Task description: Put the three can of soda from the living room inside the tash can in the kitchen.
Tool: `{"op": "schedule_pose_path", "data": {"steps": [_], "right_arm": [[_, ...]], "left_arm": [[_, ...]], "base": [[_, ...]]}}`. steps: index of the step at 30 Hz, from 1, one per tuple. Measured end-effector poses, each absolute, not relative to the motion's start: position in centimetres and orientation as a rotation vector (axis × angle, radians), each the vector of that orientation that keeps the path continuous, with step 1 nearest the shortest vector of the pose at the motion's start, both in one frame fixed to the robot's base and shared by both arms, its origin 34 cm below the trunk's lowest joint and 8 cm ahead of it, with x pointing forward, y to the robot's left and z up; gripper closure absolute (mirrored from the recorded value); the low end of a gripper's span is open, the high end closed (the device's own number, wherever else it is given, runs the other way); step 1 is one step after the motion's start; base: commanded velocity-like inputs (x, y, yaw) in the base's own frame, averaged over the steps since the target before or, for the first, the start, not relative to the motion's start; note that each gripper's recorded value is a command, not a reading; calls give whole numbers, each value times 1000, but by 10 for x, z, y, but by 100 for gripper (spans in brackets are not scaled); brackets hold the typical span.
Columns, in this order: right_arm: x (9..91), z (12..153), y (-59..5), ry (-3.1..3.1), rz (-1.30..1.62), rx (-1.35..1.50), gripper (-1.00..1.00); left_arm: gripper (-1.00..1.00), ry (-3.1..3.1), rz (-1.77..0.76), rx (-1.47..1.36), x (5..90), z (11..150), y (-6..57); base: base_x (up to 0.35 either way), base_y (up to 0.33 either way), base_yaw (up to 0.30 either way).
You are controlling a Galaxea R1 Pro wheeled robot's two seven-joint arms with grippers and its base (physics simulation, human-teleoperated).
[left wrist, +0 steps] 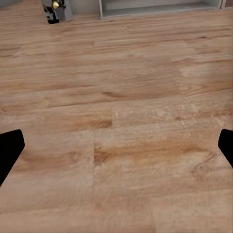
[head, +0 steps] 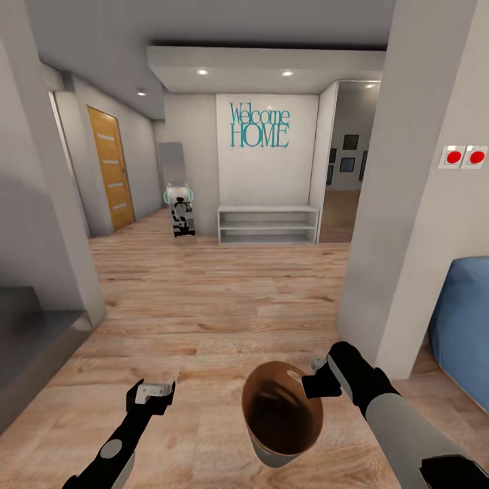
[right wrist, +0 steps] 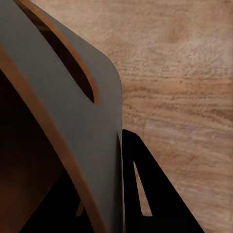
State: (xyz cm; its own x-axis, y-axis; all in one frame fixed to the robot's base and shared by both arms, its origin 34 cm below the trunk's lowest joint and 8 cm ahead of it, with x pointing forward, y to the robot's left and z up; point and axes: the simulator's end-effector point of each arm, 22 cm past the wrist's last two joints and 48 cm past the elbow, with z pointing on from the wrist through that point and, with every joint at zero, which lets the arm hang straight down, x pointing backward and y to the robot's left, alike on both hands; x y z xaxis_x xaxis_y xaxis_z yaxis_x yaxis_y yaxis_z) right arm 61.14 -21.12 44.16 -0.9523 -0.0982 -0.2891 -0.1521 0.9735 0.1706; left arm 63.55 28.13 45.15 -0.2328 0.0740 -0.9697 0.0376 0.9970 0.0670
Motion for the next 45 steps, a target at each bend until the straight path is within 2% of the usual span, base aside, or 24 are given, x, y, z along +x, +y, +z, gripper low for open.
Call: {"op": "schedule_pose_path", "data": {"steps": [23, 45], "right_arm": [[605, 408, -210, 2882, 289, -181, 100], [616, 458, -208, 2837, 285, -187, 100]], "left_arm": [[-100, 1843, 30, 91, 629, 418, 280], [-100, 1817, 34, 94, 637, 463, 281]], "base": [[0, 0, 0], [0, 0, 0]]}}
